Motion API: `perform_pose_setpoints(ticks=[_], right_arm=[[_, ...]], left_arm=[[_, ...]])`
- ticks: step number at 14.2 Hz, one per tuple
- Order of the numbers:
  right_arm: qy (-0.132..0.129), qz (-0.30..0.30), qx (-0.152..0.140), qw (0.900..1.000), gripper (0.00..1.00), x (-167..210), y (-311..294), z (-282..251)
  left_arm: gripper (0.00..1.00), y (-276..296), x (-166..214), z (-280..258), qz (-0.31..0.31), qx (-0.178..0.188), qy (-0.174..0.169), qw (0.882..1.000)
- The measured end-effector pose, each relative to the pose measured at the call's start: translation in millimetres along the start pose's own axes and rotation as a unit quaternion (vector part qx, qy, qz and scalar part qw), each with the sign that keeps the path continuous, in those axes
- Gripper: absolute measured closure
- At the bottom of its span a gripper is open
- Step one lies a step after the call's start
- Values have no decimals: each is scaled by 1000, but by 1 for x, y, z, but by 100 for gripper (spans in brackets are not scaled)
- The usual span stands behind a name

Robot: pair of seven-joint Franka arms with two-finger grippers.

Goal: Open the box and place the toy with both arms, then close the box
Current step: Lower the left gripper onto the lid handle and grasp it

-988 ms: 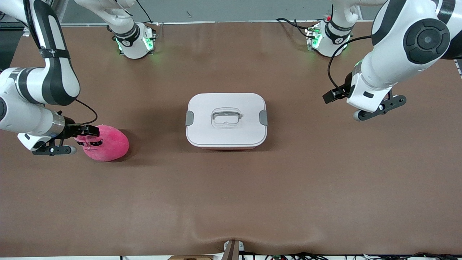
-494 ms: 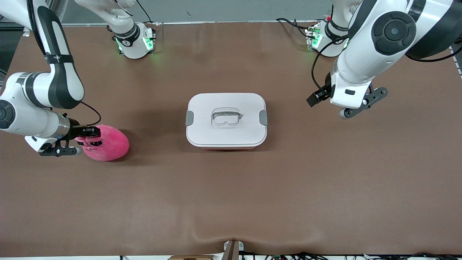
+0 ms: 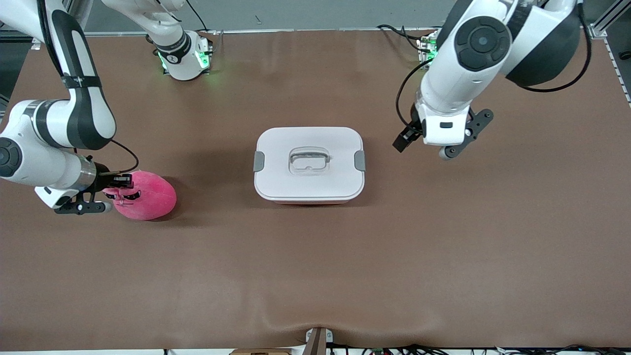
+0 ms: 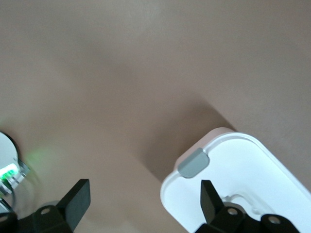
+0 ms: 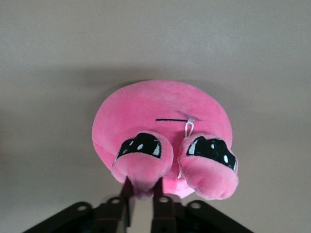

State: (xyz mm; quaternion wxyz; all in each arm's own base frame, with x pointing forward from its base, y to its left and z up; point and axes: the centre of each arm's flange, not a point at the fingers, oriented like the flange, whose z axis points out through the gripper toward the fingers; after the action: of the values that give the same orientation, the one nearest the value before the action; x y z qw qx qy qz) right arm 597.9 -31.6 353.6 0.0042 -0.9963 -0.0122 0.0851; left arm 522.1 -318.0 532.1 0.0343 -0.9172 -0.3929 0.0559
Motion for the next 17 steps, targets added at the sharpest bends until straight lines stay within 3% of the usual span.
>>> perform_pose_setpoints(ticks=[1, 7, 10, 14, 16, 17], right_arm=[[1, 0, 0, 1000, 96, 0, 0, -1], [12, -2, -1, 1000, 96, 2, 0, -13], [22, -59, -3, 998, 96, 2, -1, -28], [27, -134, -6, 991, 96, 1, -1, -45], [17, -141, -4, 990, 96, -1, -2, -52], [15, -144, -3, 989, 96, -1, -3, -56]], left_arm=[[0, 6, -7, 4, -24, -5, 1, 1000], [0, 36, -46, 26, -134, -31, -3, 990], [0, 56, -77, 56, -181, -34, 3, 983], [0, 83, -103, 85, -252, -67, -4, 965], [4, 92, -121, 96, -283, -82, 0, 955], [12, 96, -133, 103, -298, -90, 9, 950]])
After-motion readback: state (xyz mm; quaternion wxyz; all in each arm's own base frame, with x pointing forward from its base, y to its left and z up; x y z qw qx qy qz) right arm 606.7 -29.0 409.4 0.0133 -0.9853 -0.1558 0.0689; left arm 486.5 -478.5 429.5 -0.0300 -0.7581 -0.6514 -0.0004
